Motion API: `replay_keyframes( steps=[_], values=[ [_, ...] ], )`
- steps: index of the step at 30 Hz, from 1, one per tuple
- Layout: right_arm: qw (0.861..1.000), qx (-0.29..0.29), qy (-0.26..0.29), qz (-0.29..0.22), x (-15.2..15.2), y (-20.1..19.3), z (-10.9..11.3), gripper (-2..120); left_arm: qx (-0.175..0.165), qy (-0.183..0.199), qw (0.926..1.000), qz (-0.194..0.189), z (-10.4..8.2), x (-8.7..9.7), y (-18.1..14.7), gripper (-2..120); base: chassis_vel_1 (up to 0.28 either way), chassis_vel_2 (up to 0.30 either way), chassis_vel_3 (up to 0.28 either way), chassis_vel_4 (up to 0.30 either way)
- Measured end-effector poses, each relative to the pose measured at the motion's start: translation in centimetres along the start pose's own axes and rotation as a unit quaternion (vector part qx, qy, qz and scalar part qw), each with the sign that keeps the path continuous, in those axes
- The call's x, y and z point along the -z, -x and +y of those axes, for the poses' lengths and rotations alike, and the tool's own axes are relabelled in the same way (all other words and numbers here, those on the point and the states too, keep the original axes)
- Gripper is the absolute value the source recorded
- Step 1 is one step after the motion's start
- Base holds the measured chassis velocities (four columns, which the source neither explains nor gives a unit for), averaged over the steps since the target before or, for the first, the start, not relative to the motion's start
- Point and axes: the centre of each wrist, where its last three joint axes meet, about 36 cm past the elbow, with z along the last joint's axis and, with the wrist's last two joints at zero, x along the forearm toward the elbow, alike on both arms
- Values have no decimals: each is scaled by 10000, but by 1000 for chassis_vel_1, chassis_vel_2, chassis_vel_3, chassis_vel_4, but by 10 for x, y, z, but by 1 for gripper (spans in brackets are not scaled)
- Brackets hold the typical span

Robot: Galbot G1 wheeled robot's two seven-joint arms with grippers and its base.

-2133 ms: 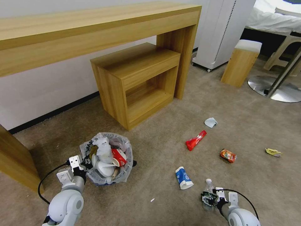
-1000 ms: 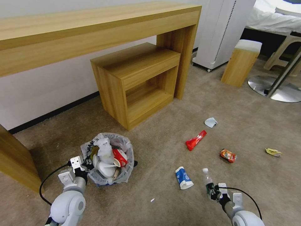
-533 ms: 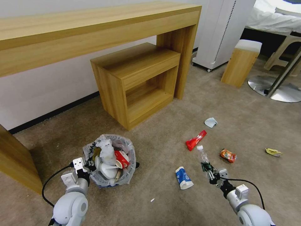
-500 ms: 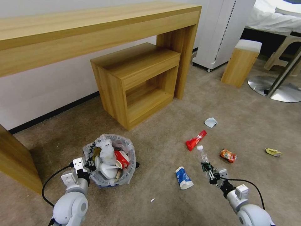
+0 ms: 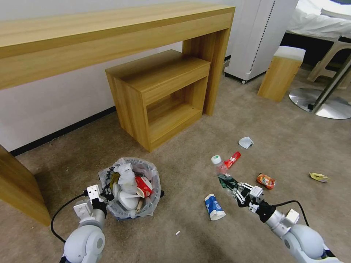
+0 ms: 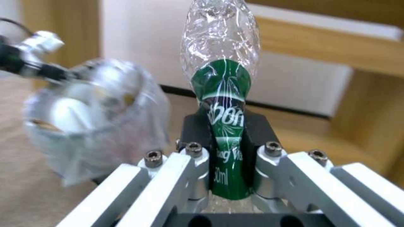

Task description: Pick up the trash bin and place the garbage on the floor into it.

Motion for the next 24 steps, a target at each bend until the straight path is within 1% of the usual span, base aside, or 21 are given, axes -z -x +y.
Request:
replay_keyframes(
  steps=[1,3,5,7,9,11,13,15,17,18,20,24],
  values=[
    [9998,184,-64,-39,8,4,-4,9,-27,63,10000,26,0,0,-1,0,0,0,0,0],
    [9995,283,-102,-51,12,6,-6,9,-39,94,9999,36,0,-1,-1,0,0,0,0,0],
    [9974,669,-272,-70,31,16,-20,8,-96,234,9997,62,1,-1,-2,0,0,0,0,0],
    [9967,744,-303,-66,35,18,-23,8,-103,254,9996,68,1,-1,-2,0,0,0,0,0],
    [9936,1041,-426,-68,50,30,-34,8,-132,327,9993,85,1,-1,-3,0,0,0,0,0],
    [9929,1099,-445,-72,52,33,-37,8,-138,335,9993,89,1,-1,-3,0,0,0,0,0],
    [9894,1352,-509,-145,66,52,-46,8,-162,351,9992,103,0,0,-2,0,0,0,0,0],
    [9886,1405,-510,-174,69,58,-48,8,-165,354,9992,106,-1,0,-2,0,0,0,0,0],
    [9859,1567,-468,-352,79,84,-52,8,-189,381,9990,119,-2,1,-1,0,0,0,0,0],
    [9859,1567,-468,-352,79,84,-52,8,-189,381,9990,119,-2,1,-1,0,0,0,0,0],
    [9843,1672,-346,-454,83,100,-51,8,-203,390,9989,144,-2,2,-1,0,0,0,0,0],
    [9821,1799,-231,-507,85,115,-49,8,-227,409,9988,172,-2,3,0,0,0,0,0,0]
  ],
)
